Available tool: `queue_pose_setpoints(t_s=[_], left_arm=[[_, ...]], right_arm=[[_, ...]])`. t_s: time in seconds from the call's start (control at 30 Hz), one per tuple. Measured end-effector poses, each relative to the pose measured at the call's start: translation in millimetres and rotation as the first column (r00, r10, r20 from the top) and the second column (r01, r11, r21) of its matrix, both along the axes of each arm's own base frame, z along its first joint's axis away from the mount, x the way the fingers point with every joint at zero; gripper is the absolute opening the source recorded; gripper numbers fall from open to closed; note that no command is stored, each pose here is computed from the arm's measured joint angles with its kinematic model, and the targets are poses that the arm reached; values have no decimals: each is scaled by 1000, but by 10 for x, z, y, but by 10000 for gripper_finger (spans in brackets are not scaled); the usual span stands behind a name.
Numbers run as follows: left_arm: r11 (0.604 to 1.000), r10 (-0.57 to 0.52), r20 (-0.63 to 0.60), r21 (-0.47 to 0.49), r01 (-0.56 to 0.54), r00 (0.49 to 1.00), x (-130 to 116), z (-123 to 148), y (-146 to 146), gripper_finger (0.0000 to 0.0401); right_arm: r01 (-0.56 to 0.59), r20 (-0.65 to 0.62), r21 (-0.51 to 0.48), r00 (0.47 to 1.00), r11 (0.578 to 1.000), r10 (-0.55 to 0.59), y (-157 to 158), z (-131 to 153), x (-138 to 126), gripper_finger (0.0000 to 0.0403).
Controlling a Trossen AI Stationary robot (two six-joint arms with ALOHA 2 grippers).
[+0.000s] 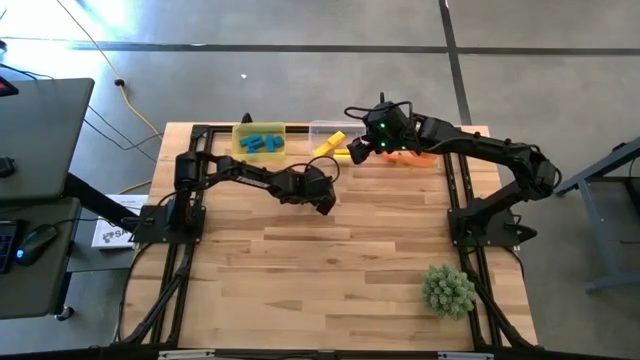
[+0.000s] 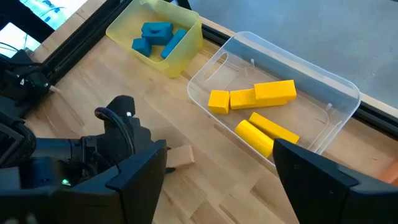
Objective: Sort & place blocks by color
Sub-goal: Put the brown block into the orange bin
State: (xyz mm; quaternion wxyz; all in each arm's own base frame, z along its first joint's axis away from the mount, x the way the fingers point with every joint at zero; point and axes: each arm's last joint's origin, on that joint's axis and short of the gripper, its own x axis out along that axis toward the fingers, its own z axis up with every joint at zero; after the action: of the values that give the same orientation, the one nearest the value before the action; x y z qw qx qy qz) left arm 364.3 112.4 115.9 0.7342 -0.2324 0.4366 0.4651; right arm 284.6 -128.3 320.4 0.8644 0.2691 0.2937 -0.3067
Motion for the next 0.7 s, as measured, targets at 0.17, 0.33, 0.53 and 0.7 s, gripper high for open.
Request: queue_pose_setpoints(t_s=[0.17, 0.33, 0.53, 0.7], left_arm=[[990, -135, -38, -34, 134, 990, 4, 4, -4, 102], [955, -284, -25, -96, 280, 959, -5, 94, -29, 102], [862, -460, 94, -189, 470, 883, -72, 380, -30, 102], [816, -533, 139, -174, 551, 834, -218, 680, 82, 102]], right_arm=[[22, 12, 21, 1000, 1000, -22, 0, 0, 0, 282], [31, 32, 61, 999, 998, -33, 6, 0, 3, 282], [-26, 52, 107, 998, 994, 21, 26, 2, 11, 282], [-80, 87, 177, 994, 981, 66, 50, 3, 21, 282]])
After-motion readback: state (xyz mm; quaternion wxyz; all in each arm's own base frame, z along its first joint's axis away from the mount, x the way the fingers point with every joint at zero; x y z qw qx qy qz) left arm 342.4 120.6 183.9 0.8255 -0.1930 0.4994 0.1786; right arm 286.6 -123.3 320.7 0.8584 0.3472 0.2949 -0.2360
